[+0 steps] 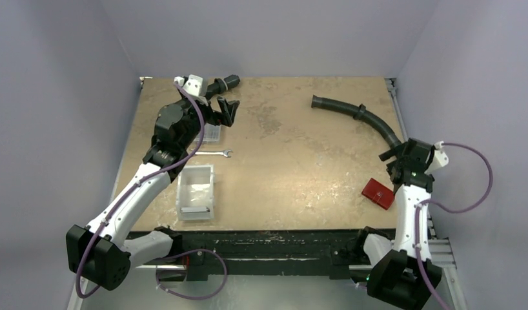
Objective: Put the credit cards into the card holder
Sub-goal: Move the card holder to the center of the board.
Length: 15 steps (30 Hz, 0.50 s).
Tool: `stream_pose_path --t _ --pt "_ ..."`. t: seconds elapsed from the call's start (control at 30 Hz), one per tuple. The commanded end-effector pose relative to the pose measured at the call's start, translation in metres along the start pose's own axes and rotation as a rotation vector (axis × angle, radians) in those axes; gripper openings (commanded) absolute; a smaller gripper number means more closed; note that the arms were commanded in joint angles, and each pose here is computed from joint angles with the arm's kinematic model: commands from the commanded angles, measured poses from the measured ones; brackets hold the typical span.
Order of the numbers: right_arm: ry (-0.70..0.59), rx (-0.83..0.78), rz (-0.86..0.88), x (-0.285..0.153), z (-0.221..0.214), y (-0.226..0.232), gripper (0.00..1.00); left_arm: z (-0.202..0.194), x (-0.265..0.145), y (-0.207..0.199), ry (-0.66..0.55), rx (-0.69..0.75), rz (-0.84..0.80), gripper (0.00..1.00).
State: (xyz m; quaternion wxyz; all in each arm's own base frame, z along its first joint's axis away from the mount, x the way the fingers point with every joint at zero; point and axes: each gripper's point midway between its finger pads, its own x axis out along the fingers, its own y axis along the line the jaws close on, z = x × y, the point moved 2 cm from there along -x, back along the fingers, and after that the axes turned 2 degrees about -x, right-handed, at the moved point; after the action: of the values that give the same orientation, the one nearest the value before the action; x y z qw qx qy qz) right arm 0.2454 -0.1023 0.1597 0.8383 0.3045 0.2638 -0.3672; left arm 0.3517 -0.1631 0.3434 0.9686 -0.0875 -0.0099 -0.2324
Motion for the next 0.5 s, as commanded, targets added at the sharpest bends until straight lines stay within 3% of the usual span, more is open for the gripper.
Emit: stream_pose_path --t 0.0,0.47 --pt "-0.06 0.172 -0.149 -0.009 -0.013 -0.038 0.99 0.035 -0.003 -0.009 -0.093 0.03 -0.02 0.97" --pt "-0.067 0.222 -0.415 0.036 -0.036 -0.078 0.99 0.031 -0.002 -0.015 -0.08 0.034 -0.024 0.97"
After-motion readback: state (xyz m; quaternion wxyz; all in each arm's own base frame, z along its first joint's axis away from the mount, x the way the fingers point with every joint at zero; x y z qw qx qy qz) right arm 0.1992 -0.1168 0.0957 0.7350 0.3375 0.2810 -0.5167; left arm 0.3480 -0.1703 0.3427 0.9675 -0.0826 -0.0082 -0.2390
